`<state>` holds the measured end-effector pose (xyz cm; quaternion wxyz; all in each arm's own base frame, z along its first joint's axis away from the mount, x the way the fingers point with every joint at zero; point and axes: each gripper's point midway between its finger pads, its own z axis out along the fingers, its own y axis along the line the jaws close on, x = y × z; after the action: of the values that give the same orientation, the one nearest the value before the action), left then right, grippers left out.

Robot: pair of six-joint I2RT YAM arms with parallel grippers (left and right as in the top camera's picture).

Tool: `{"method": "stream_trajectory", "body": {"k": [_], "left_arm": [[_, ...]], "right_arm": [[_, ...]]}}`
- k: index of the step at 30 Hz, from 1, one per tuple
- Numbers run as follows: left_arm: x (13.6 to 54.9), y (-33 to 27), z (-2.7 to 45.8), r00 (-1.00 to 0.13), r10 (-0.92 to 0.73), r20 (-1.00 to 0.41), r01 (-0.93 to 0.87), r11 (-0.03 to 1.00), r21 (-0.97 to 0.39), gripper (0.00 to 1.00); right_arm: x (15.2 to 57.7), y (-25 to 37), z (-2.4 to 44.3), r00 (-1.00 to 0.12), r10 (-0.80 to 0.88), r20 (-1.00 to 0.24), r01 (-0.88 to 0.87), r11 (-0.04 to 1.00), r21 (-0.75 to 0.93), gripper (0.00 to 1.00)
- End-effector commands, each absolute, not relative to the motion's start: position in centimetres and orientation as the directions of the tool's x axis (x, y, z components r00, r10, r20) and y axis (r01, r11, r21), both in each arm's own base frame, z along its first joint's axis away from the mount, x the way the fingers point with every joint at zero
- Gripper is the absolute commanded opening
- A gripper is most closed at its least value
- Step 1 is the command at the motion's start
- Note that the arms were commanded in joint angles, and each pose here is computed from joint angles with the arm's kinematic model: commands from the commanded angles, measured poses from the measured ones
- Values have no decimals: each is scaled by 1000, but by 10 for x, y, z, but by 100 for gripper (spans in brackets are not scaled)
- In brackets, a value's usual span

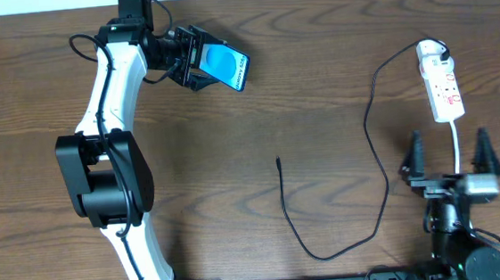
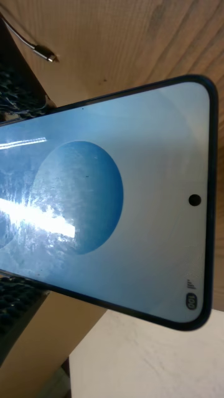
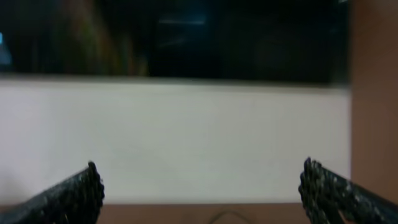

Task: Plug charger to phone and switch on socket
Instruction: 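Move the right gripper toward the phone held by the left gripper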

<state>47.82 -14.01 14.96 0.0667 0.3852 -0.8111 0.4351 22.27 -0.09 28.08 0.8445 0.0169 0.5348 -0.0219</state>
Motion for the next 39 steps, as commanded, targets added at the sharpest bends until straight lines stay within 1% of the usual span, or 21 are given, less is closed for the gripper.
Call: {"method": "stream_trajectory", "body": {"k": [1,3,7,9,11,13,16,18,20,23,25,28,30,33,36,39], "left_arm": [[483,-142,171,-732,-552,399,-630,327,-704,7],[483,-142,172,-733,-552,397,-628,327,-706,7],[483,-142,172,-733,-552,397,-628,327,-706,7],[484,-142,172,-735,-552,393,-625,327,-709,7],[485,-142,173,-738,-552,388,-620,327,-713,7],[487,-143,173,-742,-552,380,-612,327,-720,7],[487,-143,173,-742,-552,380,-612,327,-720,8],[487,-143,173,-742,-552,380,-612,327,-720,8],[487,-143,173,-742,-552,380,-612,327,-720,7],[487,-143,173,-742,-552,381,-613,326,-720,7],[487,-143,173,-742,-552,381,-613,326,-720,7],[487,-142,173,-742,-553,381,-613,326,-720,8],[487,-142,173,-742,-553,381,-613,326,-720,8],[487,-142,173,-741,-553,381,-613,327,-719,8],[488,-139,170,-725,-578,375,-628,330,-705,7],[490,-134,164,-687,-620,380,-664,322,-675,7]], "right_arm": [[215,-14,293,470,-16,-883,120,992,46,99],[213,-14,302,472,-6,-881,116,992,55,99],[212,-22,326,439,63,-896,128,983,131,99],[215,-21,341,413,59,-909,125,985,121,99],[224,-15,356,360,52,-931,109,989,98,99],[236,-12,366,284,62,-957,99,991,94,99],[264,-2,372,104,88,-991,68,993,96,99],[285,13,373,-13,76,-997,11,997,76,99],[309,34,371,-141,60,-988,-88,993,73,99],[339,76,352,-343,18,-939,-281,952,121,99],[356,100,330,-490,-2,-872,-367,907,205,99],[377,123,293,-649,-18,-761,-405,855,325,99],[396,138,264,-736,6,-677,-389,815,430,99],[419,156,230,-800,41,-599,-368,755,543,99],[436,168,203,-834,59,-548,-355,703,617,99],[448,176,177,-885,123,-449,-264,662,701,99]]}}
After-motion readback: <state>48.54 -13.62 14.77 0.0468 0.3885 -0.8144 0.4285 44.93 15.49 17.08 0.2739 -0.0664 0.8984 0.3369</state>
